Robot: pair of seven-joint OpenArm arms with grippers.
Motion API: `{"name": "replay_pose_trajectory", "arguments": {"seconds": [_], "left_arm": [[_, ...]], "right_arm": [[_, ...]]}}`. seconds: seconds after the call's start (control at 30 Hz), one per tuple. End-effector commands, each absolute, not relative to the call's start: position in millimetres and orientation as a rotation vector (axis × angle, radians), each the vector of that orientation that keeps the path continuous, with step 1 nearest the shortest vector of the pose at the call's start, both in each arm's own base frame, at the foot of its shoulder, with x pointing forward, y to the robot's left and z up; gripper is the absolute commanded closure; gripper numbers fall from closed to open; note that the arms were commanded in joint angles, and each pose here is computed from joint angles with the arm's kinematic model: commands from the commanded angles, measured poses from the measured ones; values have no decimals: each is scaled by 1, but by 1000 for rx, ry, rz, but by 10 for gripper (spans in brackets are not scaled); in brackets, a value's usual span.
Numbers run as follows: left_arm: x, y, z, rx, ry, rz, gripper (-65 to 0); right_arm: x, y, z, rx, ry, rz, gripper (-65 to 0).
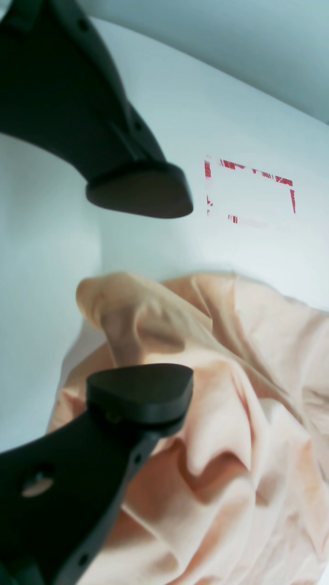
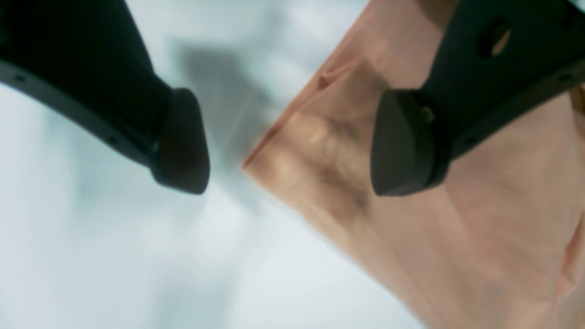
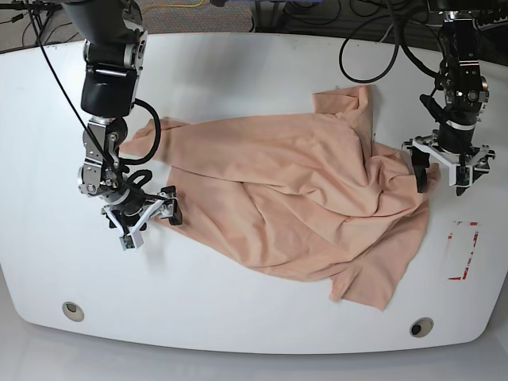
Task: Fold the T-shirt properly
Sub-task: 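Grasp the shirt edge with the right gripper and the opposite corner with the left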
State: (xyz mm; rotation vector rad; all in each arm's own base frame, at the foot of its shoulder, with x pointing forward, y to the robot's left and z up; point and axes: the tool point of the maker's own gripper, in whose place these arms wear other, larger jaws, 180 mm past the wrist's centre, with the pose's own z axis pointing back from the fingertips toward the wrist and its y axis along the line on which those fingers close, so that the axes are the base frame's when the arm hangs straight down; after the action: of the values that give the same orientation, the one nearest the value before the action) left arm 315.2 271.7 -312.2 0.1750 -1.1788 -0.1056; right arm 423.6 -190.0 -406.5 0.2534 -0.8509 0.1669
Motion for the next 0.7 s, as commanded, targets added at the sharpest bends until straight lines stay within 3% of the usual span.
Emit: {"name": "replay_pose_trajectory", "arguments": {"seconds": [0.0, 0.67], "left_arm": [[321, 274, -296, 187, -1233, -117, -458], [321, 275, -297, 188, -1229, -115, -458]], "right_arm": [[435, -203, -394, 246, -897, 158, -520], [426, -158, -415, 336, -866, 151, -517]]}}
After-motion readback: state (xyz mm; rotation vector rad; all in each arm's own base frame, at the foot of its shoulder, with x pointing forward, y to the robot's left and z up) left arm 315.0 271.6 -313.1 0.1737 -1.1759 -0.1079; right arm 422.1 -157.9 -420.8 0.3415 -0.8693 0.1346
